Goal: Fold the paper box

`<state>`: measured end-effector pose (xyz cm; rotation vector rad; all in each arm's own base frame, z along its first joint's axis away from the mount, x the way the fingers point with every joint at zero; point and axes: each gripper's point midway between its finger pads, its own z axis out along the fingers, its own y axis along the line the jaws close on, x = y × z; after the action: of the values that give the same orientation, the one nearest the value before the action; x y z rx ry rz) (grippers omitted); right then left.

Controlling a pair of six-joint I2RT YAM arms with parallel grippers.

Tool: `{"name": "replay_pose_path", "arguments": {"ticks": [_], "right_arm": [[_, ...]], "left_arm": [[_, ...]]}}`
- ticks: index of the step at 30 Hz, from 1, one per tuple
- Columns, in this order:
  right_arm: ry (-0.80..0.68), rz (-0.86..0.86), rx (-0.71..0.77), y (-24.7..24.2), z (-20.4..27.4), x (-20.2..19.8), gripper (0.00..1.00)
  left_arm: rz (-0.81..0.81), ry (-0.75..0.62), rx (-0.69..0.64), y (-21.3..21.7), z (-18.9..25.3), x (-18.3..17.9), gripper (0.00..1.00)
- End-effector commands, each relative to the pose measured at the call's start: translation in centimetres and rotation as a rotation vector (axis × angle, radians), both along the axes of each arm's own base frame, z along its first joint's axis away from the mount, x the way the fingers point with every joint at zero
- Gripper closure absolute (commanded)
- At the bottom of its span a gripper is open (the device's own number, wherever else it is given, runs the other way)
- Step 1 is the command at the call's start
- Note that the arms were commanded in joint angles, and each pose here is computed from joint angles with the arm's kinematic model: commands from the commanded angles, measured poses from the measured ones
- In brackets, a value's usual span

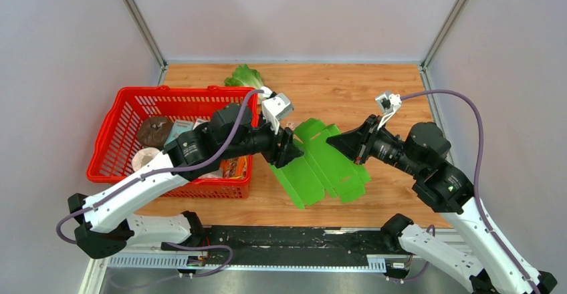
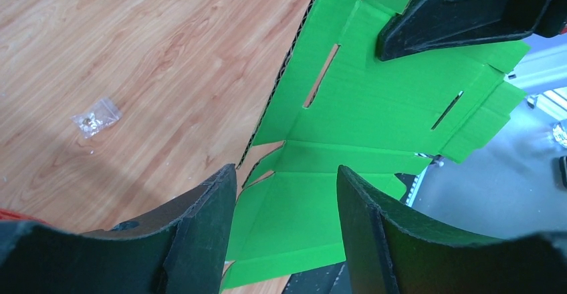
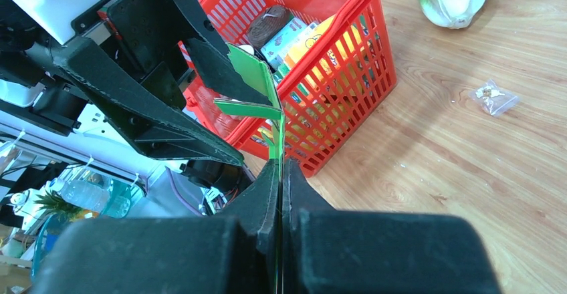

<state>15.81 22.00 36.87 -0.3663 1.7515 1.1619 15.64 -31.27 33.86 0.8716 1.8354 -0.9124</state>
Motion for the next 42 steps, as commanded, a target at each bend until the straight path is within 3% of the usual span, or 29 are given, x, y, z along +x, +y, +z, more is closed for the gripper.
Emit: {"name": "replay_pose_path", "arguments": {"ticks": [1, 3, 8, 16, 27, 37, 42], "right_arm": [[-0.057, 0.011, 0.064, 0.0, 2.7, -0.4, 1.0], [-0.056, 0.014, 0.064, 0.1, 2.6, -0.4, 1.0], [-0.05, -0.003, 0.051, 0.0, 2.1, 0.0, 1.0], [-0.043, -0.002, 0.06, 0.2, 1.9, 0.2, 1.0], [-0.033, 0.056, 0.088, 1.0, 1.7, -0.5, 1.0], [-0.038, -0.027, -0.207, -1.2, -5.1, 1.1, 1.0], [0.025, 0.041, -0.224, -0.1, -7.9, 0.6, 1.0]], "left_arm": [[-0.019, -0.042, -0.028, -0.4, 1.7, 0.2, 0.36], [-0.018, -0.038, -0.027, -0.4, 1.7, 0.2, 0.36], [-0.054, -0.017, -0.079, -0.7, 2.1, -0.8, 0.51], [-0.121, 0.078, -0.155, -2.1, 1.9, -2.6, 0.64], [-0.117, 0.115, -0.135, -3.7, -0.7, -1.9, 0.58], [-0.05, -0.034, -0.119, 0.1, 0.5, -1.5, 0.44], [0.039, -0.073, -0.064, 0.6, -0.2, 0.4, 0.42]]}}
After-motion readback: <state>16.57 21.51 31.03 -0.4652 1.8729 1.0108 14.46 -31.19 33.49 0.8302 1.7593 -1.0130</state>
